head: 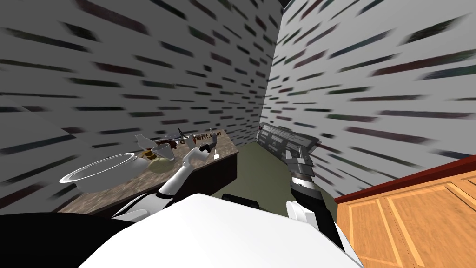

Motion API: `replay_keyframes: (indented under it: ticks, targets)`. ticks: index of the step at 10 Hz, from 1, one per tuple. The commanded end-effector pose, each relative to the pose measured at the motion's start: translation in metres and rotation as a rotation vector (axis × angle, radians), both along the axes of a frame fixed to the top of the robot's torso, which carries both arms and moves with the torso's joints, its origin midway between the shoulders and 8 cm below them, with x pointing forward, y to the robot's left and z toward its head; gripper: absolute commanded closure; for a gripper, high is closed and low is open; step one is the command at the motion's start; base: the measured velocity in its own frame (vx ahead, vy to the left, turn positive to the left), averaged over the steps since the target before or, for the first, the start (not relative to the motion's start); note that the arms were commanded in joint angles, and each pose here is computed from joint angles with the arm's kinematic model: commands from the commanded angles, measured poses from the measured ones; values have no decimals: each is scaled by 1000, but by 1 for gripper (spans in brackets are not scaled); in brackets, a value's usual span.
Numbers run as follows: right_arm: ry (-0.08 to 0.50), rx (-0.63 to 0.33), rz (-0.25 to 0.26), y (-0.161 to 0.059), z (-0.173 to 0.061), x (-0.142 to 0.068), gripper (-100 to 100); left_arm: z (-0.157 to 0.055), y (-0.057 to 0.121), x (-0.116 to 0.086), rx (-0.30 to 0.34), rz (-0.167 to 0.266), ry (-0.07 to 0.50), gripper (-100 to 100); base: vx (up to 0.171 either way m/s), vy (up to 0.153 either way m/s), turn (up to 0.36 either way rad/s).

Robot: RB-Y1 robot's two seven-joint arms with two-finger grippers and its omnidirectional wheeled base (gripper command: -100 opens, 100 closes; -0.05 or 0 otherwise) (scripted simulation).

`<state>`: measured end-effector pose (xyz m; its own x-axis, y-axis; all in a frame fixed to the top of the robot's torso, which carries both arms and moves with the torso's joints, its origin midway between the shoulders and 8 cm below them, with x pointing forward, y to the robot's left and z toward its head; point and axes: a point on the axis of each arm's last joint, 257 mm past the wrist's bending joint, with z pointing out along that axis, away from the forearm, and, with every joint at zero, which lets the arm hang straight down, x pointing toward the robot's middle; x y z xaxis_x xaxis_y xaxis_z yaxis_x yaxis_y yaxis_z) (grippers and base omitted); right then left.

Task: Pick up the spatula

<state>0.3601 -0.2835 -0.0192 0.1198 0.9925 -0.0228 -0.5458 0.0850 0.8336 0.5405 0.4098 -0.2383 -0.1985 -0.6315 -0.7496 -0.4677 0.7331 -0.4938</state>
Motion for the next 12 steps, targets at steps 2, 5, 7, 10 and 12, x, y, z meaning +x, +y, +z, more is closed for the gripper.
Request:
replay_keyframes:
  ticks: [2, 5, 7, 10, 12]
  targets:
    - [0, 0, 0, 0, 0, 0, 0, -11, 4, -3, 4, 15, 57, -100, 13, 2, -10]
    - [0, 0, 0, 0, 0, 0, 0, -30, 2, 1, 3, 14, 169, -100, 13, 9, -37]
    - [0, 0, 0, 0, 0, 0, 0, -36, 5, -5, 3, 28, 199, -100, 9, 11, -9]
    - [0, 0, 0, 0, 0, 0, 0, -53, -1, -5, -5, 17, 312, -100, 8, 18, -34]
    - [0, 0, 0, 0, 0, 0, 0, -63, -4, -9, -11, 15, 383, -100, 12, 26, -30]
